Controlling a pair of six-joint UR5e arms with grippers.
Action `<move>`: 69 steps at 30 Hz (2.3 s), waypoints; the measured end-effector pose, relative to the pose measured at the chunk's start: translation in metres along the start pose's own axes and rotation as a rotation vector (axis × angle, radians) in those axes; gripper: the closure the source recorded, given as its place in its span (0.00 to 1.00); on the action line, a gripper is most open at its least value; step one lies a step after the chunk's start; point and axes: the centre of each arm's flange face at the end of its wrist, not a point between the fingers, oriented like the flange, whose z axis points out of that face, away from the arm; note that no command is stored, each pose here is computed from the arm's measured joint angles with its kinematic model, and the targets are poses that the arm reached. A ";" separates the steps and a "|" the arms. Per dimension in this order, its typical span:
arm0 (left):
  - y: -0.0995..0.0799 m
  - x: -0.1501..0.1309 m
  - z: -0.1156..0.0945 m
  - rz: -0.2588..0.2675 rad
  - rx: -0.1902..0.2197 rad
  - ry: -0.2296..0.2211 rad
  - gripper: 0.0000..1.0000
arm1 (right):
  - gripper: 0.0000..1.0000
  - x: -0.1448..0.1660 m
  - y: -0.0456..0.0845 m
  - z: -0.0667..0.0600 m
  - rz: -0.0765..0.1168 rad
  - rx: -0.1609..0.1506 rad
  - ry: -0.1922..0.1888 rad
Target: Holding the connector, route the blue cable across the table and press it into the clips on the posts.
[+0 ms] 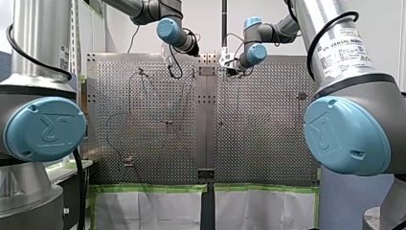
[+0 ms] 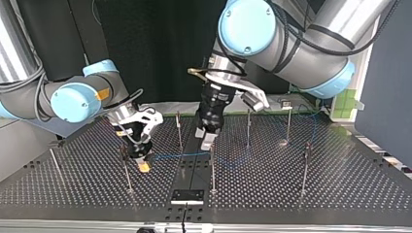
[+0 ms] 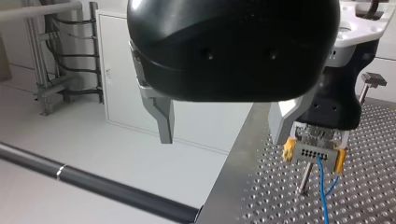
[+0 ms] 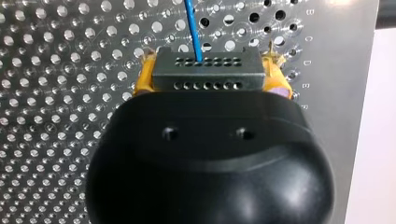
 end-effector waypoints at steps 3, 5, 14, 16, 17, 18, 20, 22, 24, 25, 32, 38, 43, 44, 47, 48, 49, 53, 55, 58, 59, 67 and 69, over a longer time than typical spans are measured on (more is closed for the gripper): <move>-0.013 0.005 0.006 0.002 0.001 -0.004 0.00 | 1.00 0.000 0.001 0.000 0.000 -0.001 0.001; -0.021 0.009 0.009 0.001 0.002 -0.007 0.00 | 1.00 0.000 0.002 0.000 0.000 -0.003 0.001; -0.053 0.029 0.019 0.000 0.002 -0.008 0.00 | 1.00 0.000 0.004 0.000 0.000 -0.006 0.001; -0.058 0.038 0.020 0.003 -0.001 0.002 0.00 | 1.00 0.000 0.004 0.000 0.000 -0.006 0.001; -0.061 0.044 0.020 0.007 -0.004 0.009 0.00 | 1.00 0.000 0.004 0.000 0.000 -0.006 0.001; -0.062 0.049 0.020 0.012 -0.007 0.012 0.00 | 1.00 0.000 0.004 0.000 0.000 -0.006 0.000; -0.062 0.058 0.024 0.021 -0.021 0.015 0.00 | 1.00 0.000 0.004 0.000 0.001 -0.006 0.000; -0.059 0.065 0.029 0.027 -0.037 0.015 0.00 | 1.00 0.000 0.004 0.000 0.001 -0.006 -0.001; -0.055 0.074 0.034 0.032 -0.057 0.015 0.00 | 1.00 0.000 0.004 0.000 0.001 -0.006 -0.002; -0.053 0.077 0.037 0.035 -0.066 0.015 0.00 | 1.00 0.000 0.004 0.000 0.001 -0.007 -0.002; -0.034 0.107 0.058 0.051 -0.119 0.029 0.00 | 1.00 0.000 0.004 0.000 0.001 -0.006 -0.003; -0.021 0.130 0.076 0.061 -0.134 0.033 0.00 | 1.00 0.000 0.004 0.000 0.001 -0.006 -0.003; -0.014 0.143 0.086 0.074 -0.158 0.023 0.00 | 1.00 0.000 0.004 0.000 0.001 -0.007 -0.004; -0.012 0.144 0.087 0.078 -0.168 0.019 0.00 | 1.00 0.000 0.004 0.000 0.001 -0.007 -0.004; -0.008 0.145 0.087 0.094 -0.194 0.017 0.00 | 1.00 0.000 0.004 0.000 0.000 -0.007 -0.005; -0.007 0.145 0.087 0.101 -0.202 0.019 0.00 | 1.00 0.000 0.004 0.000 -0.001 -0.007 -0.004; -0.006 0.146 0.086 0.108 -0.209 0.022 0.00 | 1.00 0.000 0.004 0.000 -0.001 -0.007 -0.005; -0.006 0.149 0.079 0.142 -0.241 0.045 0.00 | 1.00 0.000 0.004 0.000 -0.002 -0.007 -0.005; -0.007 0.151 0.075 0.156 -0.252 0.057 0.00 | 1.00 -0.001 0.004 0.000 -0.002 -0.008 -0.005; -0.013 0.151 0.068 0.167 -0.264 0.063 0.00 | 1.00 -0.001 0.004 0.000 -0.002 -0.008 -0.004; -0.015 0.149 0.065 0.168 -0.267 0.060 0.00 | 1.00 -0.001 0.004 0.000 -0.002 -0.008 -0.005; -0.029 0.123 0.054 0.144 -0.271 0.001 0.00 | 1.00 -0.001 0.005 0.000 -0.003 -0.008 -0.004; -0.030 0.120 0.055 0.139 -0.262 -0.009 0.00 | 1.00 -0.001 0.005 0.000 -0.003 -0.008 -0.005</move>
